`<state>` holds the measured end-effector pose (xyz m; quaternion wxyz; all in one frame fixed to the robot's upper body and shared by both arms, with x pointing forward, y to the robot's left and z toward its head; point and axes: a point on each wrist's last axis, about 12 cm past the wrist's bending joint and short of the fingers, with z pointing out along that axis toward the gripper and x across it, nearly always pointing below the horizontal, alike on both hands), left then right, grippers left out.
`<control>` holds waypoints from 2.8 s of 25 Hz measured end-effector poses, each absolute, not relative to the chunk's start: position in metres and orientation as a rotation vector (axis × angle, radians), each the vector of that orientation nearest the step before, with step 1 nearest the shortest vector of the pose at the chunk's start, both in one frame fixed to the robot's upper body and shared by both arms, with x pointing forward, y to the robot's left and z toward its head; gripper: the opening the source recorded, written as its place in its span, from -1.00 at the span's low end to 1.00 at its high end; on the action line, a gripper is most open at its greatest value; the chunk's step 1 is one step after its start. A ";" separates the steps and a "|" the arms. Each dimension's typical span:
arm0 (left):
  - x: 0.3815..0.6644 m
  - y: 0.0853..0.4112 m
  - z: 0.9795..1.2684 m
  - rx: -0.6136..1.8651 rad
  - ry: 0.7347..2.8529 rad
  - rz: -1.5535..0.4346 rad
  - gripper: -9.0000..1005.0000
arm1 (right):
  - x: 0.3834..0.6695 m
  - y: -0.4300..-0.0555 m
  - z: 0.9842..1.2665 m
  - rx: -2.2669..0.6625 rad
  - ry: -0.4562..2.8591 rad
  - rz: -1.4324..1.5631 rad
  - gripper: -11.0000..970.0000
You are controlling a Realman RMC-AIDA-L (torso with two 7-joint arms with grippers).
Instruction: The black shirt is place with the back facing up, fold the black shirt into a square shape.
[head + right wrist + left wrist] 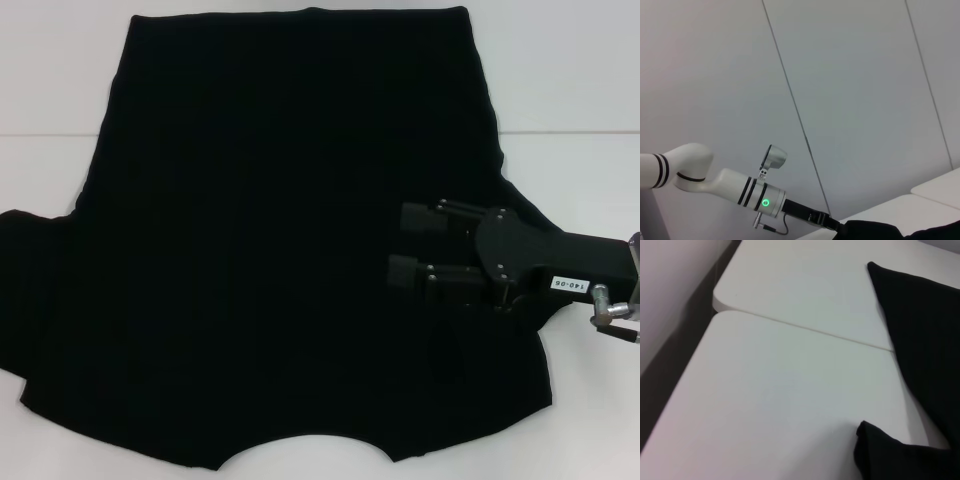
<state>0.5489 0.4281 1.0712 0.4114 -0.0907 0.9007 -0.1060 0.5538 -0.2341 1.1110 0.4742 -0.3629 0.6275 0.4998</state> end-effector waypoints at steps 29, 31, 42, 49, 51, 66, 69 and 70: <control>0.571 0.422 1.083 -0.165 2.238 -0.225 -0.90 | 0.555 -0.233 1.111 -0.857 1.530 1.235 0.83; 0.569 0.421 1.083 -0.167 2.241 -0.253 -0.90 | 0.555 -0.233 1.111 -0.858 1.529 1.235 0.83; 0.573 0.400 1.091 -0.089 2.212 -0.456 -0.89 | 0.554 -0.234 1.110 -0.856 1.531 1.227 0.83; 0.583 0.381 1.097 0.009 2.201 -0.508 -0.88 | 0.551 -0.235 1.109 -0.853 1.531 1.234 0.83; 0.584 0.379 1.098 0.021 2.200 -0.519 -0.88 | 0.550 -0.236 1.108 -0.849 1.533 1.234 0.83; 0.582 0.350 1.103 0.215 2.187 -0.690 -0.87 | 0.548 -0.238 1.106 -0.855 1.529 1.225 0.82; 0.584 0.339 1.099 0.250 2.204 -0.687 -0.87 | 0.549 -0.237 1.107 -0.857 1.527 1.226 0.82; 0.584 0.338 1.098 0.253 2.205 -0.686 -0.87 | 0.549 -0.237 1.107 -0.858 1.527 1.226 0.82</control>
